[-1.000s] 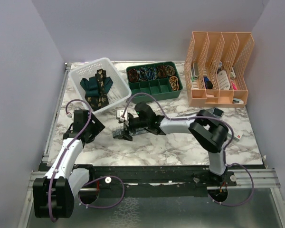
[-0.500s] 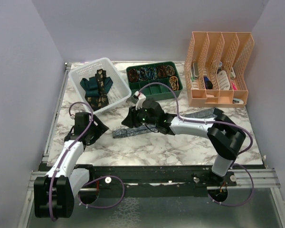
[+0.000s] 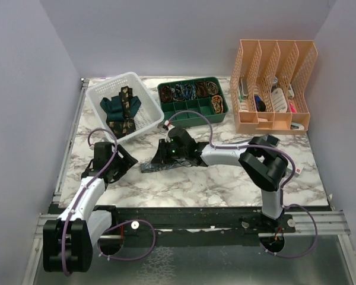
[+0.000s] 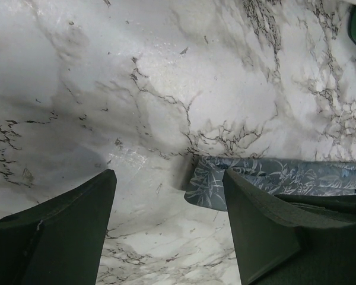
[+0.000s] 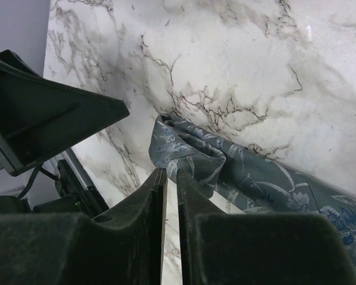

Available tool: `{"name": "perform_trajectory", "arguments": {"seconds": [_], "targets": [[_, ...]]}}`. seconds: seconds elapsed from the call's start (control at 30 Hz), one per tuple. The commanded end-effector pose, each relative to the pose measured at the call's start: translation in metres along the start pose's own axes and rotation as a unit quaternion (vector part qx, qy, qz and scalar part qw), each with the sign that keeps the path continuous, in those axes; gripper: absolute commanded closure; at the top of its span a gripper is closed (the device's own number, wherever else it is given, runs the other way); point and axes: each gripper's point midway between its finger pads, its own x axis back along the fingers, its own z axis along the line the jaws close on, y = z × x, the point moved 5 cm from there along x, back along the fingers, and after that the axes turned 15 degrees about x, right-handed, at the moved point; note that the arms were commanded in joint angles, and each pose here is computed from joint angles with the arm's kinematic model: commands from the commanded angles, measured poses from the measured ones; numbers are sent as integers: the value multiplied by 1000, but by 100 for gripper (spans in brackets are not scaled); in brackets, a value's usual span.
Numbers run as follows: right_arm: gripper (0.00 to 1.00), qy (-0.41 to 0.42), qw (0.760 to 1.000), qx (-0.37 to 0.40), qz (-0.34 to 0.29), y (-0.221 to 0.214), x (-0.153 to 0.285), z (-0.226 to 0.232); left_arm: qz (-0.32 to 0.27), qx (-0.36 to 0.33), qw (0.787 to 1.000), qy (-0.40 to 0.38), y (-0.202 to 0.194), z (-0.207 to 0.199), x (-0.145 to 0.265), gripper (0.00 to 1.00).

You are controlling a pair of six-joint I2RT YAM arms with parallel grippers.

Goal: Roll the ties
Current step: Roll the tie at the center of the board.

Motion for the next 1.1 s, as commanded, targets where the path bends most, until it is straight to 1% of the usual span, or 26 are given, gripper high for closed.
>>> {"name": "perform_trajectory", "arguments": {"seconds": [0.0, 0.07, 0.23, 0.47, 0.6, 0.83, 1.07], "targets": [[83, -8, 1000, -13, 18, -4, -8, -3, 15, 6, 1000, -14, -4, -1, -1, 26], [83, -18, 1000, -11, 16, -6, -8, -6, 21, 6, 1000, -23, -5, -5, 0, 26], [83, -21, 999, -14, 44, -20, -16, -14, 22, 6, 999, -28, -5, -7, 2, 26], [83, -49, 997, -15, 58, -30, -16, -25, 23, 10, 999, -33, -6, -8, 4, 26], [82, -36, 998, -7, 48, -20, -14, -17, 19, 14, 999, -35, -6, -9, 5, 26], [77, -8, 1000, 14, 24, 4, -5, 1, 17, 10, 999, -35, -5, -9, 6, 26], [76, 4, 1000, 11, 28, 4, -8, 4, 17, 10, 999, -32, -5, -8, 5, 26]]}}
